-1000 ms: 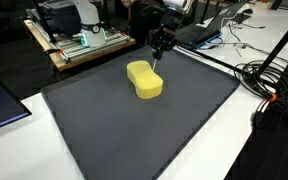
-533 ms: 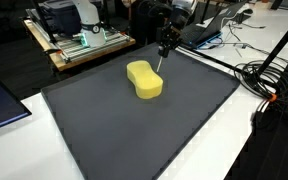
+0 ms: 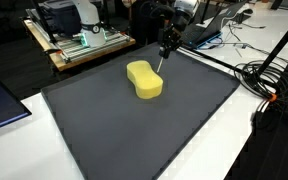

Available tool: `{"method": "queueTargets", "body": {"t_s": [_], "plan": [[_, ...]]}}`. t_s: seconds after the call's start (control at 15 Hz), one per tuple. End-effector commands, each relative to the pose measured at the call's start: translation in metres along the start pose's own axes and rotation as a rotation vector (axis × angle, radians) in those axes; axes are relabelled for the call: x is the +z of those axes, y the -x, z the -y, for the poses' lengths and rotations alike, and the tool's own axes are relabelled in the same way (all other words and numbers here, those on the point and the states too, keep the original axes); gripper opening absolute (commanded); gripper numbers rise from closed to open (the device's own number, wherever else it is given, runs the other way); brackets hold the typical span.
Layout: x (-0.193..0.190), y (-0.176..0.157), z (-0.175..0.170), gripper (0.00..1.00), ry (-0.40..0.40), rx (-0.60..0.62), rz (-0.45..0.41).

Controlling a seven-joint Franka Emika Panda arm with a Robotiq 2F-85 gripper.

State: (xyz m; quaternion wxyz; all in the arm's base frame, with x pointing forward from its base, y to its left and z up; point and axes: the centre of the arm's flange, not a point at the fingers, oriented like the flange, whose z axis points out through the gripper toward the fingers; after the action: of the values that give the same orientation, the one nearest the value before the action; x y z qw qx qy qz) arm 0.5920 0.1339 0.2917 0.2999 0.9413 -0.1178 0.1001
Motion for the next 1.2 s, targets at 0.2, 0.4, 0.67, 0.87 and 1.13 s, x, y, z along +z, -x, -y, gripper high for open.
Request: {"method": "queueTargets", "body": {"t_s": [0.2, 0.4, 0.67, 0.87, 1.13], "plan": [[0.001, -0.051, -0.017, 0.04, -0.02, -0.039, 0.088], [0.003, -0.078, -0.023, 0.04, -0.044, -0.073, 0.167], [0.006, -0.116, -0.024, 0.04, -0.07, -0.101, 0.273], [0.009, -0.14, -0.022, 0.04, -0.105, -0.152, 0.352], [0.023, -0.171, -0.03, 0.04, -0.156, -0.197, 0.42]]}}
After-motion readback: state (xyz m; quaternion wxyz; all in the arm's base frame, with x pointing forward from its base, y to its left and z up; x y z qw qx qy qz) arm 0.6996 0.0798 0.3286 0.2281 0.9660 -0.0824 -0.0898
